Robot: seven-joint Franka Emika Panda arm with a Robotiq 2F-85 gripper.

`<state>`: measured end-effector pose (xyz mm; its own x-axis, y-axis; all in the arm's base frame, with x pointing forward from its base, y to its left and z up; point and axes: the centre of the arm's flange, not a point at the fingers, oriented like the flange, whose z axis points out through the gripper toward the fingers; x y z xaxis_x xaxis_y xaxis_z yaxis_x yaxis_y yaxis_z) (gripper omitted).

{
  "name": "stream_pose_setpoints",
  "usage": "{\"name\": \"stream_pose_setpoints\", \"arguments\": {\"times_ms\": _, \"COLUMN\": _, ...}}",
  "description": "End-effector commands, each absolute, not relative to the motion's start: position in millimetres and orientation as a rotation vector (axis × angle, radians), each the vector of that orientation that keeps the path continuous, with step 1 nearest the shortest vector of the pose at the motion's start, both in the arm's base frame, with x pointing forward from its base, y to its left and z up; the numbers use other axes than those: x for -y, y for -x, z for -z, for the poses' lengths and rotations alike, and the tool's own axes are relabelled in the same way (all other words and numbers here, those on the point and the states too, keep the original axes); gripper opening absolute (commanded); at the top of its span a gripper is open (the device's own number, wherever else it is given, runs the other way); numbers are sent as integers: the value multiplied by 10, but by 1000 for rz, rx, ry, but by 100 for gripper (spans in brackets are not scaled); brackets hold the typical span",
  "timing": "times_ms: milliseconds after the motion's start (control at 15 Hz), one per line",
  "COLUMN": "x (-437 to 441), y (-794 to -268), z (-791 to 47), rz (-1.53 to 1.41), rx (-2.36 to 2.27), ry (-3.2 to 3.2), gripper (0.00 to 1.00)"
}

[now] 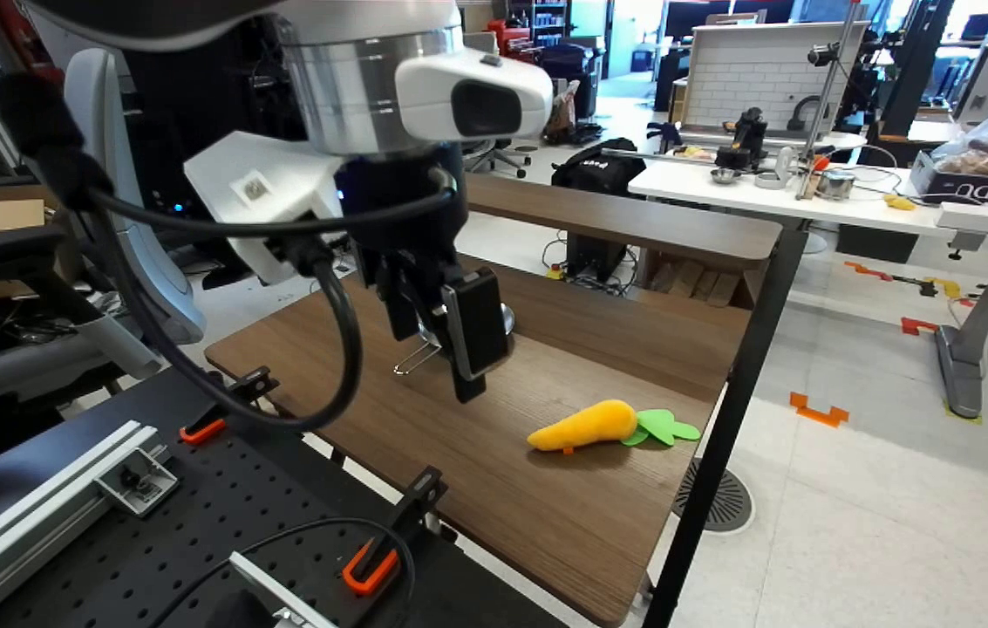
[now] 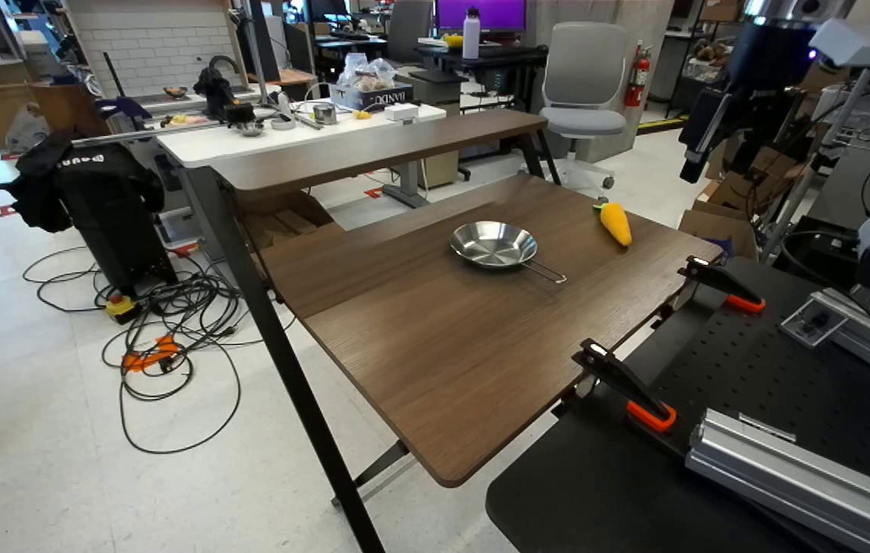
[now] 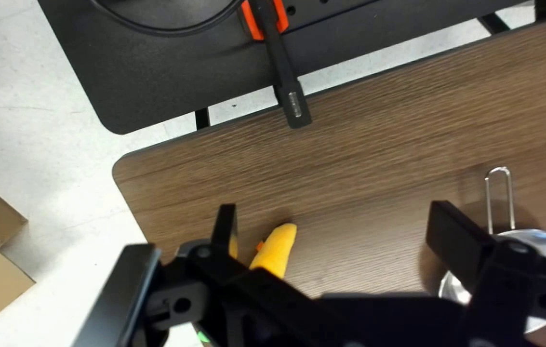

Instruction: Pick up the orange plush toy from the table and put it in the pan.

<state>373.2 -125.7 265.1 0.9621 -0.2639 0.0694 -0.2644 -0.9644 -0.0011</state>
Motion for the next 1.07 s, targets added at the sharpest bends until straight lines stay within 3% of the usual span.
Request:
{"name": "stream_pose_setpoints", "arguments": {"times_ms": 0, "x": 1604, "y": -3866, "z": -2414, "rz": -160, "rx": 538, "ry": -3082, "gripper": 100}}
{"name": "stream_pose_setpoints", "arguments": {"times_ms": 1000, "x": 2227, "y": -4507, "z": -2014, "rz": -308, "rx": 920, "ry": -3028, "gripper": 100}}
